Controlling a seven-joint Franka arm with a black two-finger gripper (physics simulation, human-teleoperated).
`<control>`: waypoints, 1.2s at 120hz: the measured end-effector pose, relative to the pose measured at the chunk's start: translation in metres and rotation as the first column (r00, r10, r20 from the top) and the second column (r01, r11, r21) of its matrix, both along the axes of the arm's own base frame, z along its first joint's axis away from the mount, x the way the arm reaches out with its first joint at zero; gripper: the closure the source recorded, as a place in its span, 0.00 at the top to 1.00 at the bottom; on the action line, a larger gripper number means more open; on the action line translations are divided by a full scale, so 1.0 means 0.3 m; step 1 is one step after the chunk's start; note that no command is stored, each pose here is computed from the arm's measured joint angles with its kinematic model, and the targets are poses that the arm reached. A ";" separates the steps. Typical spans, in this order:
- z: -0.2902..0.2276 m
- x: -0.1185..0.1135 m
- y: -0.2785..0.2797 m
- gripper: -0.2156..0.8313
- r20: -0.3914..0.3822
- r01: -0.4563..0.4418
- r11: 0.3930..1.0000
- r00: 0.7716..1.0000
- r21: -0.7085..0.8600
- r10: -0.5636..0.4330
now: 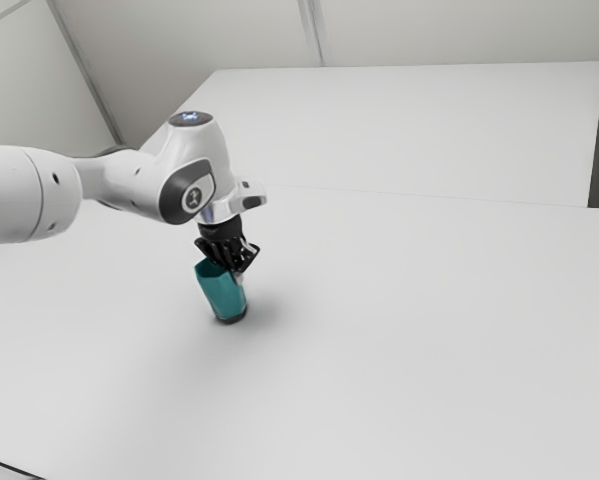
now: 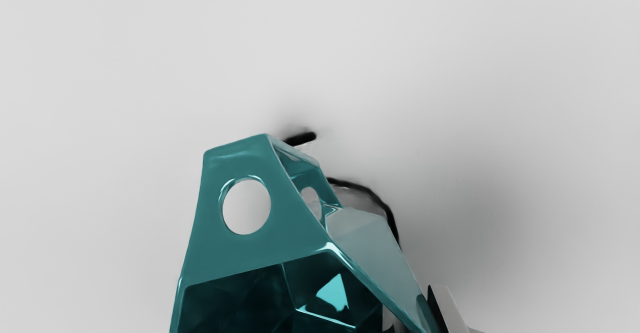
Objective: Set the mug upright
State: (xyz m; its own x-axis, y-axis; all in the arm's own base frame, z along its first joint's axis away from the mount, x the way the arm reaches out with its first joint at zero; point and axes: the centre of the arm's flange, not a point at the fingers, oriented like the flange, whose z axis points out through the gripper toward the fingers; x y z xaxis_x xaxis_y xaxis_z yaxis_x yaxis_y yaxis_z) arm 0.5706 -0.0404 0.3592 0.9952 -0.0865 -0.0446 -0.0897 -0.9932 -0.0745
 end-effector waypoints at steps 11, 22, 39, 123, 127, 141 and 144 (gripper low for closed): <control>-0.004 0.006 -0.001 0.04 0.011 -0.004 1.000 1.000 -0.003 0.004; -0.003 0.009 -0.003 0.05 0.018 -0.007 1.000 1.000 -0.005 0.007; -0.004 0.009 -0.006 0.12 0.019 -0.009 1.000 1.000 -0.012 0.009; 0.580 0.047 -0.022 0.69 0.151 0.004 0.999 0.988 -0.052 0.004; 0.646 0.053 -0.023 0.71 0.161 0.013 0.998 0.987 -0.053 -0.004; 0.789 0.043 -0.015 0.74 0.159 0.036 0.998 0.987 -0.054 -0.027; 0.803 0.038 -0.012 0.75 0.151 0.039 0.998 0.988 -0.054 -0.030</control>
State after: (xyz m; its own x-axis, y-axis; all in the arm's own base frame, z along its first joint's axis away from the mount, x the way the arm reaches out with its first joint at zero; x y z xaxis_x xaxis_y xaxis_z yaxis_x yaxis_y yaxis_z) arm 0.5821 -0.0440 0.6001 0.9867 -0.1193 0.1109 -0.1163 -0.9927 -0.0334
